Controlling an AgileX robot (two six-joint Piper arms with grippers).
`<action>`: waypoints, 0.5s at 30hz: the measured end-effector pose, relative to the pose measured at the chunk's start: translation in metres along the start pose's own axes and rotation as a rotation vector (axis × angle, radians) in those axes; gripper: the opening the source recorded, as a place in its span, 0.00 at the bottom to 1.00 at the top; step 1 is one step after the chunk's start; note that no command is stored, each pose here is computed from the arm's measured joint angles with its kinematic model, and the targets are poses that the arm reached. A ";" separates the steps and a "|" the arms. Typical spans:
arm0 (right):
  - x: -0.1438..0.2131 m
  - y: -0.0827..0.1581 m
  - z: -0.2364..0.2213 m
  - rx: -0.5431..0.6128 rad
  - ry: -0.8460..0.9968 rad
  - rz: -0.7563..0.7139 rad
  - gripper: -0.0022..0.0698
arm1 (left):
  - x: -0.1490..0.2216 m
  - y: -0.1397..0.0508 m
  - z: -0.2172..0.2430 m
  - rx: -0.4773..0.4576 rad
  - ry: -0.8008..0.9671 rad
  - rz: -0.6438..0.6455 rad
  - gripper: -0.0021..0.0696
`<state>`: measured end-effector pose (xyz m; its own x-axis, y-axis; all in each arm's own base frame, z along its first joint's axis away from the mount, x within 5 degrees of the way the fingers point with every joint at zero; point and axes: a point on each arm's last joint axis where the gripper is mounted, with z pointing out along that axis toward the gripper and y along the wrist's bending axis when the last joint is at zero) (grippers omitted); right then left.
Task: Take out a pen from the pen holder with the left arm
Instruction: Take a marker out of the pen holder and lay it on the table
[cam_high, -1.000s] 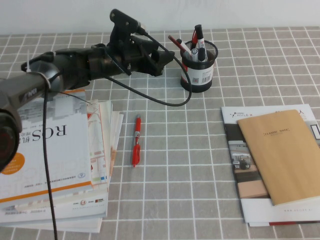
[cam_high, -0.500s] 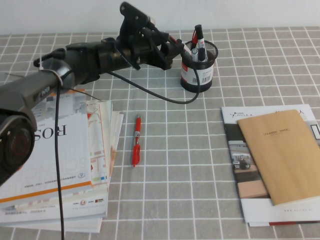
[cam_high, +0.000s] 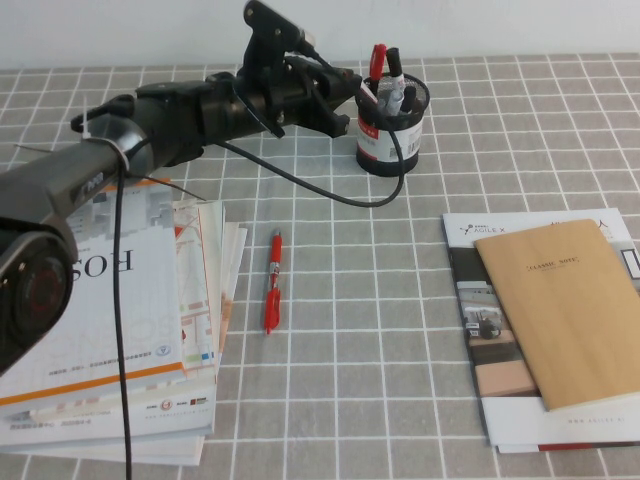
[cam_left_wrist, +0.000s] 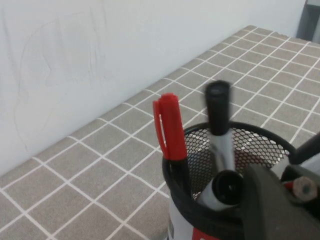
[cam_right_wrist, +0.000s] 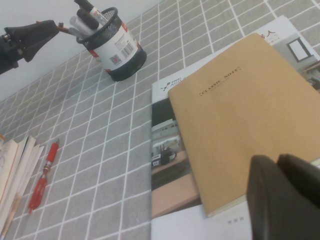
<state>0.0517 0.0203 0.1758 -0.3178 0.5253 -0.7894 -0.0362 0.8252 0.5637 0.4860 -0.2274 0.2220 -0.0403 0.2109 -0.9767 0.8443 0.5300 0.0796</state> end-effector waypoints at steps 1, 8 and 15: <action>0.000 0.000 0.000 0.000 0.000 0.000 0.01 | 0.000 0.000 0.000 0.000 0.000 0.000 0.07; 0.000 0.000 0.000 0.000 0.000 0.000 0.01 | -0.004 0.000 -0.001 -0.003 -0.007 0.006 0.06; 0.000 0.000 0.000 0.000 0.000 0.000 0.01 | -0.037 -0.002 -0.013 -0.009 -0.060 0.047 0.06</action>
<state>0.0517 0.0203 0.1758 -0.3178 0.5253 -0.7894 -0.0362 0.8252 0.5637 0.4788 -0.2253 0.2603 0.0317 0.1865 -0.9819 0.8394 0.5283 0.1274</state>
